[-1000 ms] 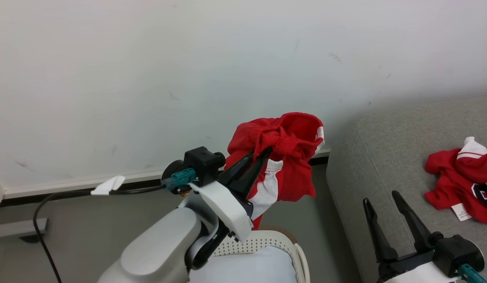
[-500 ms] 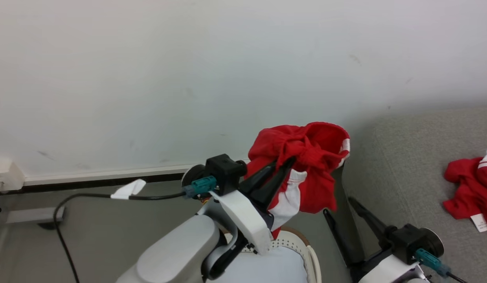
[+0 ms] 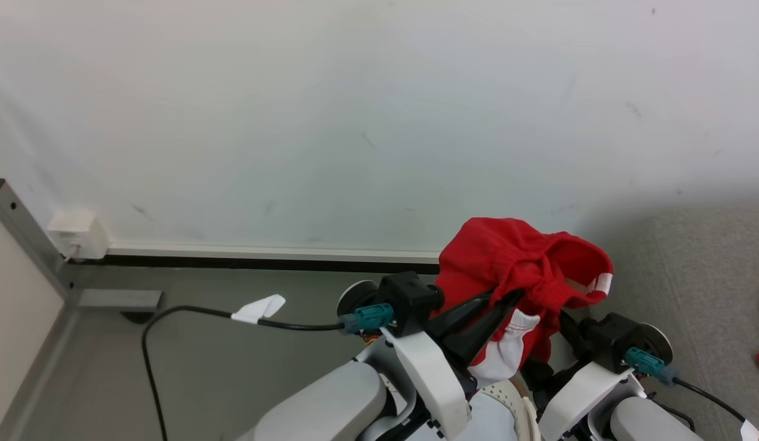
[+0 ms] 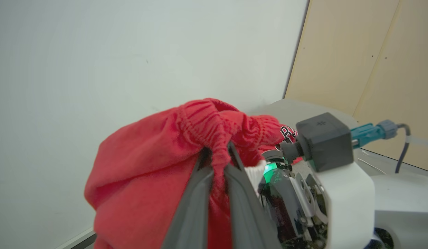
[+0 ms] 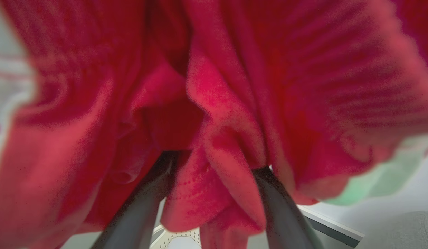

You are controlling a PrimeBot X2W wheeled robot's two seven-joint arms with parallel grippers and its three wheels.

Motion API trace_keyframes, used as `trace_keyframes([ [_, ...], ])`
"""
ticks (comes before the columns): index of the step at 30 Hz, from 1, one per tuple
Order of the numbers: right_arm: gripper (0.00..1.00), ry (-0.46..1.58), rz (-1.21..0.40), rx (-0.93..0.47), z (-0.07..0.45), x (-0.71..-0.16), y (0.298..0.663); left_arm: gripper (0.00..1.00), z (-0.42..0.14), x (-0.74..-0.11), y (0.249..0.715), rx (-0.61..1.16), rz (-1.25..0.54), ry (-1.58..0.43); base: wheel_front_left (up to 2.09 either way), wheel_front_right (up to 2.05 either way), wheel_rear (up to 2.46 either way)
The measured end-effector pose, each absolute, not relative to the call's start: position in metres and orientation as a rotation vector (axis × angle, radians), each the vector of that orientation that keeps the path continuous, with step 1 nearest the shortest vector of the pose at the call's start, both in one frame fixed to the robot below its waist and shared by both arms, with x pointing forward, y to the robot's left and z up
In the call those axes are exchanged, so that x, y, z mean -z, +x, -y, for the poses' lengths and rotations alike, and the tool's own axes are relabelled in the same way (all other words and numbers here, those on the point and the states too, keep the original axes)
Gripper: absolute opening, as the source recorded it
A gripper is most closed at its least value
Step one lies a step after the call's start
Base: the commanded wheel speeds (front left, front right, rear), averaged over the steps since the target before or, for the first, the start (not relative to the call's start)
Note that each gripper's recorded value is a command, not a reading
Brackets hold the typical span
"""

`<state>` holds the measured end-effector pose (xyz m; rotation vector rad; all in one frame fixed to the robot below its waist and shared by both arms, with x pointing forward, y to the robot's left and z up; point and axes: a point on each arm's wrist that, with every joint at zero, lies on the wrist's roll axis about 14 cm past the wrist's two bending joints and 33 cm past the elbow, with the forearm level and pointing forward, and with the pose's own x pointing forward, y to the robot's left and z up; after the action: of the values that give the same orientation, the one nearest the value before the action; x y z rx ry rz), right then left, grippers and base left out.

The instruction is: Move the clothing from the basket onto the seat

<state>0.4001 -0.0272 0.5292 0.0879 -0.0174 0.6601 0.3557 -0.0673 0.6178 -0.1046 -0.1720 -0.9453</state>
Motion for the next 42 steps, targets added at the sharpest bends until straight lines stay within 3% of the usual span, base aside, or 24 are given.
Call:
trace_keyframes([
  [1, 0.43, 0.090, 0.019, -0.669, 0.024, -0.530, 0.400, 0.00, 0.065, -0.617, 0.356, 0.938, 0.170, -0.104, 0.00, 0.00, 0.00],
  [3, 0.00, 0.092, 0.022, -0.681, 0.020, -0.532, 0.400, 0.00, 0.061, -0.616, 0.357, 0.924, 0.165, -0.100, 0.00, 0.00, 0.00],
  [16, 0.00, 0.145, 0.043, -0.646, 0.031, -0.537, 0.395, 0.00, 0.053, -0.602, 0.367, 0.882, 0.123, -0.114, 0.00, 0.00, 0.00],
  [17, 0.00, 0.156, 0.050, -0.631, 0.036, -0.539, 0.396, 0.22, 0.054, -0.600, 0.367, 0.882, 0.120, -0.114, 0.00, 0.00, 0.00],
  [20, 0.00, 0.182, 0.070, -0.583, 0.050, -0.543, 0.396, 0.75, 0.060, -0.597, 0.365, 0.900, 0.115, -0.121, 0.00, 0.00, 0.00],
  [21, 0.00, 0.184, 0.075, -0.567, 0.055, -0.544, 0.395, 1.00, 0.063, -0.597, 0.364, 0.910, 0.115, -0.124, 0.00, 0.00, 0.00],
  [32, 0.00, 0.160, 0.175, -0.350, 0.136, -0.565, 0.385, 1.00, 0.101, -0.595, 0.353, 1.030, 0.140, -0.134, 0.00, 0.00, 0.00],
  [42, 0.00, 0.133, 0.210, -0.060, 0.233, -0.564, 0.334, 1.00, 0.162, -0.596, 0.323, 1.242, 0.186, -0.137, 0.00, 0.00, 0.00],
])
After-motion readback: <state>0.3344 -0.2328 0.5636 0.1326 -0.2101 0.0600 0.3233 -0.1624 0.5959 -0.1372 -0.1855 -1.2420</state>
